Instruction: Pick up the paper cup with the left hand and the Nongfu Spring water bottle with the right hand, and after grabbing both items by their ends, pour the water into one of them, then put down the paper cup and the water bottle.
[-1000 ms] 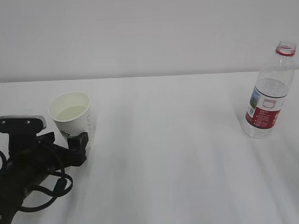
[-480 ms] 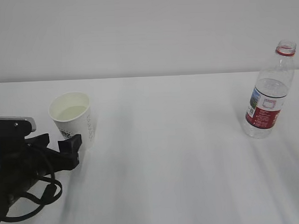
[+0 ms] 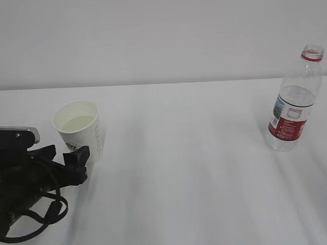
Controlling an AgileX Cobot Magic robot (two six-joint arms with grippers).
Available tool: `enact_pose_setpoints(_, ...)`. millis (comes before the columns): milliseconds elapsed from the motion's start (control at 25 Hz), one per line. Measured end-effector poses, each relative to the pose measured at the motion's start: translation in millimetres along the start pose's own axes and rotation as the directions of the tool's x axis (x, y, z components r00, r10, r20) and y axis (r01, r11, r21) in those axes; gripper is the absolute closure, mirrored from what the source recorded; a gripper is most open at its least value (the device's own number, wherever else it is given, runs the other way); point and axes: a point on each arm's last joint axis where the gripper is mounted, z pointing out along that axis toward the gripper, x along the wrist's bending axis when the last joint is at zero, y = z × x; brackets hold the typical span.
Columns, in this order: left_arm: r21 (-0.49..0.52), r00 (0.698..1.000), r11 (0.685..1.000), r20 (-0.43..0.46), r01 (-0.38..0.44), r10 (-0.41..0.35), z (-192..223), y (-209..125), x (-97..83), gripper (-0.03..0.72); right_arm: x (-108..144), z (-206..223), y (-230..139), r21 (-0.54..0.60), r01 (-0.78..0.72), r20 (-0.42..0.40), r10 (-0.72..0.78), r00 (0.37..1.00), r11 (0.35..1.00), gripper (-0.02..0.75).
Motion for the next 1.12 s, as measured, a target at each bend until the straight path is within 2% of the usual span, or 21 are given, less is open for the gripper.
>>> enact_pose_setpoints(160,-0.044,0.999,0.999,0.044,-0.001,0.002,-3,13,-5.2,0.109,0,0,0,-0.001,0.000,0.000,0.000,1.000,1.000,0.147)
enact_pose_setpoints(640,-0.156,0.997,0.987,0.079,0.033,-0.020,-16,43,-9.6,0.109,0,0,1,-0.006,0.000,0.001,0.000,1.000,1.000,0.148)
enact_pose_setpoints(1120,-0.307,0.990,0.948,0.127,0.090,-0.053,-39,84,-13.5,0.109,-7,11,38,-0.061,-0.003,0.011,0.003,1.000,0.998,0.148)
